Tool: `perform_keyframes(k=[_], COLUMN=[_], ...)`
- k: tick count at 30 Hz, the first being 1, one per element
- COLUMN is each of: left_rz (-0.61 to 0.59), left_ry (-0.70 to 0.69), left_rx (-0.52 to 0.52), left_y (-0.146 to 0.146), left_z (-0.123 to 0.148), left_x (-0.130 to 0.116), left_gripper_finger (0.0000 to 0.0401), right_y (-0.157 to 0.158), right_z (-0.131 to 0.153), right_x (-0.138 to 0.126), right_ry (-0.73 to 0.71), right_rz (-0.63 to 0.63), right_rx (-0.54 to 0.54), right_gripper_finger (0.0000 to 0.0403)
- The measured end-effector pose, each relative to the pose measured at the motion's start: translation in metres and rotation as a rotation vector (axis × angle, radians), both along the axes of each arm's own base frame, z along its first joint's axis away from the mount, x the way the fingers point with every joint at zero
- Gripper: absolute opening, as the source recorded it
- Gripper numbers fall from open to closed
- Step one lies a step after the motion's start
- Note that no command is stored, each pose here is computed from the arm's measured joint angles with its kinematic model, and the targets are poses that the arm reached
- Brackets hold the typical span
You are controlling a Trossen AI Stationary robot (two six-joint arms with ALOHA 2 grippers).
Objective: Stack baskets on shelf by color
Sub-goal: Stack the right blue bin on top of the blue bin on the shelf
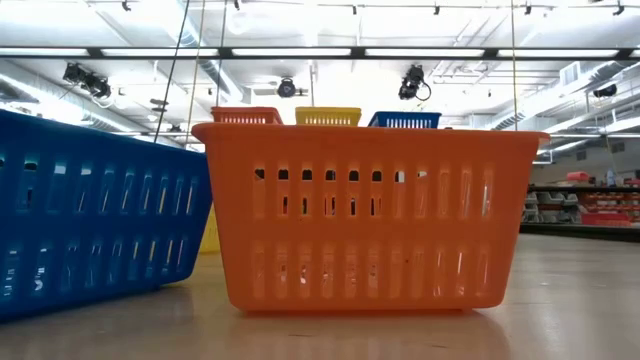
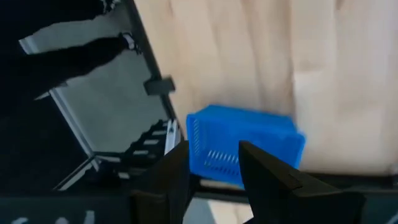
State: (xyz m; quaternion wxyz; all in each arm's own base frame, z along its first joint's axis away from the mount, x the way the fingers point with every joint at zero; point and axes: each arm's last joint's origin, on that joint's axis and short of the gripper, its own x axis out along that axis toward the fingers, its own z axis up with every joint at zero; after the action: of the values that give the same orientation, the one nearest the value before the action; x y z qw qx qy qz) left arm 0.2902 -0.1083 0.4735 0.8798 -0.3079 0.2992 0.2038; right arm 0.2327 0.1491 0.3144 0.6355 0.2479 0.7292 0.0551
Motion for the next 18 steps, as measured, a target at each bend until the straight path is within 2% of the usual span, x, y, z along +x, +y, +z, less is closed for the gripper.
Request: perform_keyframes(k=[6,10,18], left_rz=[-0.167,-0.268,-0.329], left_ry=[0.026,0.048,0.029], left_rx=[0.010,-0.019,0.058], left_y=[-0.007,-0.018,-0.047], left_z=[0.000,0.000,0.000], left_x=[-0.001,-0.005,-0.020], left_gripper_finger=[0.0172,0.0172,0.0172], right_y=[0.034,0.053,0.079], right_z=[0.001,0.000,0.000], right_x=[-0.022,-0.041,-0.076], right_ry=[0.055,0.066,0.128], right_rz=[-0.045,0.019,-0.040], right_rx=[-0.014,-0.032,-0.105], right_gripper_finger=[0.0144,0.0145,0.0164])
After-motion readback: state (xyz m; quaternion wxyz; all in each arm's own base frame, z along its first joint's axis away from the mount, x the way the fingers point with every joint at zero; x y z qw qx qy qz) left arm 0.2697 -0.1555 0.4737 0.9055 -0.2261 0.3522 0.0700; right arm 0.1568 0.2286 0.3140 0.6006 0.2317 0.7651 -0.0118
